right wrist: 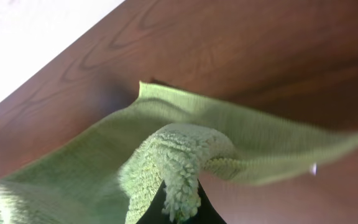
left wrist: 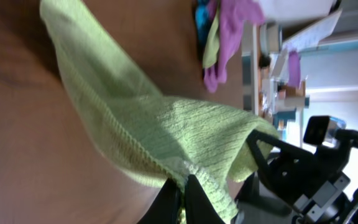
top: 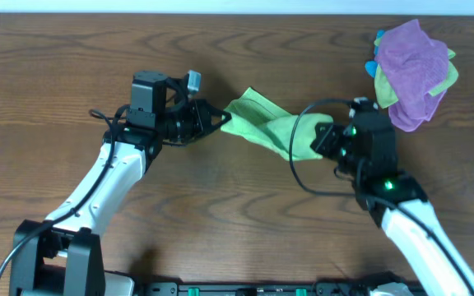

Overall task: Fold the cloth
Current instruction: 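Lift the green cloth with both grippers and stretch it apart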

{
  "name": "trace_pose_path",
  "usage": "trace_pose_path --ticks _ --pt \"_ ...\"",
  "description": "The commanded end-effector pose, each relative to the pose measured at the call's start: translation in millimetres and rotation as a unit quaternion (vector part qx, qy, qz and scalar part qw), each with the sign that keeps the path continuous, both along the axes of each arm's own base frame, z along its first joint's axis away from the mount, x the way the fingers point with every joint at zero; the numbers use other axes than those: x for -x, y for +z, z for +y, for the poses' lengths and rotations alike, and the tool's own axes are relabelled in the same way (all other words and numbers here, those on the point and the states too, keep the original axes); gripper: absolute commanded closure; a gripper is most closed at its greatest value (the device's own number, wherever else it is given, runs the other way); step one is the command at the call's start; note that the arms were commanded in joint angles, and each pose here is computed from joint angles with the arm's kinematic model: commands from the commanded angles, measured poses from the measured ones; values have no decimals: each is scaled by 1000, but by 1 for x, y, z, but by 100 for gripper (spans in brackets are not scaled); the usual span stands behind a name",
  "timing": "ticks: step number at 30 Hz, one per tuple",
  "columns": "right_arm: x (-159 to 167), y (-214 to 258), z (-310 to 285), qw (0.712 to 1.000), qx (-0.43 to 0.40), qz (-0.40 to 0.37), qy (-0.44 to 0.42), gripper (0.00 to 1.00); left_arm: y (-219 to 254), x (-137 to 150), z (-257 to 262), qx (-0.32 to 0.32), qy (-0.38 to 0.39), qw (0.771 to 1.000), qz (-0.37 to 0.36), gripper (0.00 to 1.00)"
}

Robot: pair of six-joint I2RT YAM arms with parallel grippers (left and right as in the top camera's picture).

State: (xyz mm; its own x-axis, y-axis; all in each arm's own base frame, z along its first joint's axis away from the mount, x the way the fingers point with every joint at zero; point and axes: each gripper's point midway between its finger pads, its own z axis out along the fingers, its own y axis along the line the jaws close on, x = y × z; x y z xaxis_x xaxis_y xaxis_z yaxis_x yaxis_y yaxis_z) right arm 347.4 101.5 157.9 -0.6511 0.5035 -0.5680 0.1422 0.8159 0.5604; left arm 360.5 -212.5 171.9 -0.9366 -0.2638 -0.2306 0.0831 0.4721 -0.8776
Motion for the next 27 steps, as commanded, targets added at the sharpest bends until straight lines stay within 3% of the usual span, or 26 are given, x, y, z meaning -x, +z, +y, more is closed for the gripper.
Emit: trace_pose_path --ticks 1,7,18,22,27 --pt "-26 10 -3 1000 21 -14 13 99 2 -26 9 10 61 998 14 94" --pt "-72 19 -3 999 37 -21 17 99 32 -66 22 38 119 991 -42 94" --pt "-134 60 7 996 46 -65 29 99 88 -126 22 56 118 986 -100 94" --pt "-133 65 6 995 61 -64 39 99 91 -123 27 30 97 990 -103 94" --pt "-115 41 2 996 78 -3 49 99 59 -98 29 -19 50 997 -57 94"
